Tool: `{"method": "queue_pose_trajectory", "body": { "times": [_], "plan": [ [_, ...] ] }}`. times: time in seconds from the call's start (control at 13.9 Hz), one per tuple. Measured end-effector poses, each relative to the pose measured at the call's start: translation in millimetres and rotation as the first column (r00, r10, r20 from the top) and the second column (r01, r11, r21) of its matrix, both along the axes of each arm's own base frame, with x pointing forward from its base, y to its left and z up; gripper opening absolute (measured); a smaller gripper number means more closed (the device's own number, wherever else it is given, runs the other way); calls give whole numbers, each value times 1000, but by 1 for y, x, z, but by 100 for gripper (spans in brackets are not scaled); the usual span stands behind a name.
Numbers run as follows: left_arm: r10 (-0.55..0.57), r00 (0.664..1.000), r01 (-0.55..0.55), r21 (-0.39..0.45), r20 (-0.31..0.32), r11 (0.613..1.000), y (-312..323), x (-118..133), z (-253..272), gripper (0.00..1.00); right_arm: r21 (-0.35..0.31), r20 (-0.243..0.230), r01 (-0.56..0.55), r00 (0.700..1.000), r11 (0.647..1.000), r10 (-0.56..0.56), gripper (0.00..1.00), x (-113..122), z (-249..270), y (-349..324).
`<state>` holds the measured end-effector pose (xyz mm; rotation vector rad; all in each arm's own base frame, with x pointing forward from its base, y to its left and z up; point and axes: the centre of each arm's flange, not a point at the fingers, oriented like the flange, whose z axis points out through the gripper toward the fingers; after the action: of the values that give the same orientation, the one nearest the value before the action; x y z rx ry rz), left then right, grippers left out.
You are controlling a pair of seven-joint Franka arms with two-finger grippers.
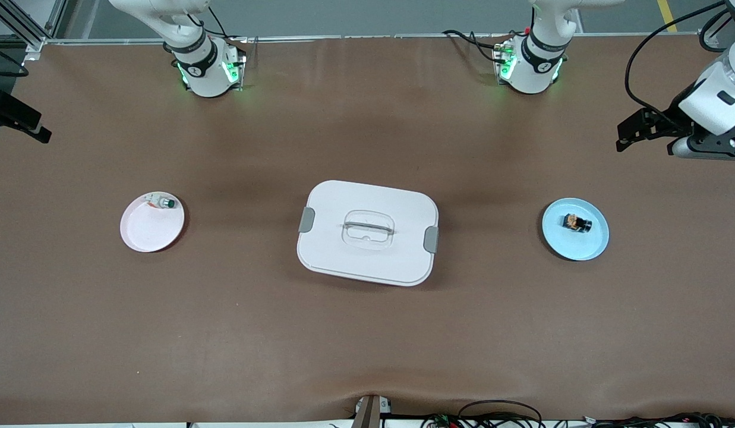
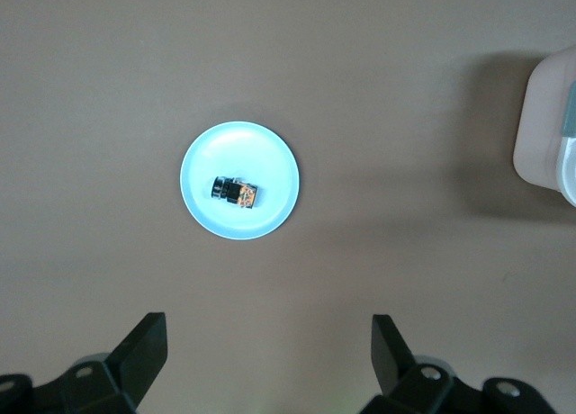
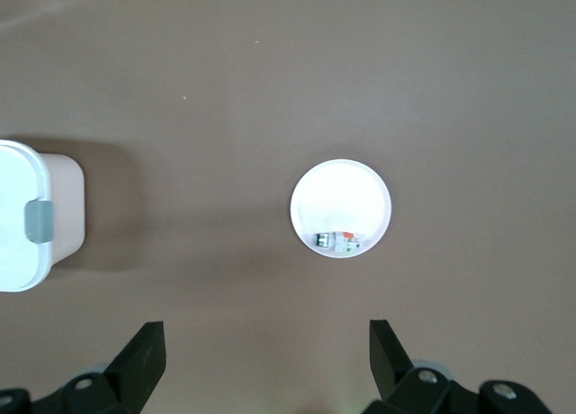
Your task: Transfer orange switch to right arm and place
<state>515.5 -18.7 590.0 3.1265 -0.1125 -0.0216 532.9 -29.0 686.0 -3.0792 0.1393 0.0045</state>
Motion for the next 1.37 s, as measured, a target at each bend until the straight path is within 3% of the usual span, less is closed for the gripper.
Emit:
{"method": "queue_pose_trajectory", "body": {
  "times": [0.43,0.79,1.37],
  "plan": [
    [-1,1000,1,0,-1,1000,-1,0,0,100,19,-2,7,1000,1000,-7,100,-1,0,-3],
    [1,999,-1,2,-52,1000,1,-2,-10,100,20,-8,2,1000,1000,-2,100,-1,-1,-2],
    [-44,987,45,4,-153,999,17,23,-78,100,17,-7,-24,1000,1000,24,100,-1,-1,0]
  ]
}}
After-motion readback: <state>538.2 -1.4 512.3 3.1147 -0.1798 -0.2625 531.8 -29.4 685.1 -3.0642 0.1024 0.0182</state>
